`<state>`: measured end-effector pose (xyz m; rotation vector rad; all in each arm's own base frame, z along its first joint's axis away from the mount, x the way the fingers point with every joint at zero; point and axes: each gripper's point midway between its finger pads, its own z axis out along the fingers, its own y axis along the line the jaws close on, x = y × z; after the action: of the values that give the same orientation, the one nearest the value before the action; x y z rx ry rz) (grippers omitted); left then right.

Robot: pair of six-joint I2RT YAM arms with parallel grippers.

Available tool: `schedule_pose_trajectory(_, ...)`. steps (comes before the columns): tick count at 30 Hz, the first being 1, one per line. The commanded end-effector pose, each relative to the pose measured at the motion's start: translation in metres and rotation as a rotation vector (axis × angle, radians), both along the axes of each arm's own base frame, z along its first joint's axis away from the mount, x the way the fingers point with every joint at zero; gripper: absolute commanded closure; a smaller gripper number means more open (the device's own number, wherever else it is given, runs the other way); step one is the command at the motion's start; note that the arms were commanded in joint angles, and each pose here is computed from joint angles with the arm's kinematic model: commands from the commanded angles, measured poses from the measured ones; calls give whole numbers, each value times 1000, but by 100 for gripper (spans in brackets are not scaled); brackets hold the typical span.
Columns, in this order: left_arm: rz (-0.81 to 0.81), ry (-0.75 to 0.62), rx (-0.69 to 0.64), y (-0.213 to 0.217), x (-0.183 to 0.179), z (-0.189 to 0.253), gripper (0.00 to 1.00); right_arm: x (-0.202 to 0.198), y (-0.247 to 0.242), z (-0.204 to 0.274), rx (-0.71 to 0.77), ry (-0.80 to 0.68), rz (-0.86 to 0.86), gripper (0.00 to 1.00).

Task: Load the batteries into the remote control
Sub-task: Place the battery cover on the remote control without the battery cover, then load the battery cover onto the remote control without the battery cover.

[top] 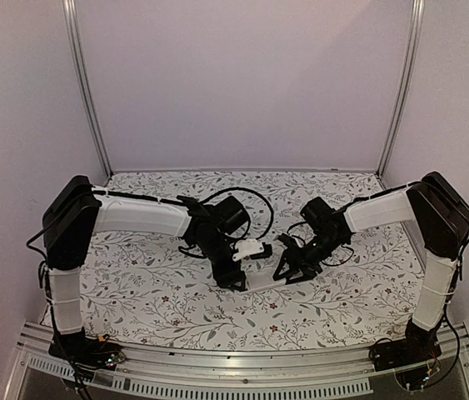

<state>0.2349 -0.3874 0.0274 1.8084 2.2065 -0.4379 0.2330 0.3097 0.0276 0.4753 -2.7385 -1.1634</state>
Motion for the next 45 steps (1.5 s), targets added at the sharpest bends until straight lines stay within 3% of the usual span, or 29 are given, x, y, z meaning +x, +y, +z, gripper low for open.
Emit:
schedule_pose_trajectory(1, 7, -8, -70, 0, -3, 25, 29, -7, -6, -12, -36, 23, 0, 50)
schedule_pose_trajectory(7, 32, 4, -81, 7, -9, 24, 27, -7, -6, -12, -34, 23, 0, 51)
schedule_pose_trajectory(14, 33, -50, -82, 10, -9, 13, 11, -7, -3, -9, -17, 29, 3, 53)
schedule_pose_trajectory(17, 19, -77, -91, 6, -8, 8, 9, -8, -3, -10, -14, 35, 2, 53)
schedule_pose_trajectory(23, -13, -126, -123, -2, -3, 5, 9, -10, -3, -10, -10, 43, 2, 53)
schedule_pose_trajectory(35, -76, -90, -83, -6, -14, -11, 15, -10, -3, -12, -10, 47, 3, 54)
schedule_pose_trajectory(45, -104, -109, -77, -6, -18, -12, 26, -11, -4, -14, -12, 55, 2, 55)
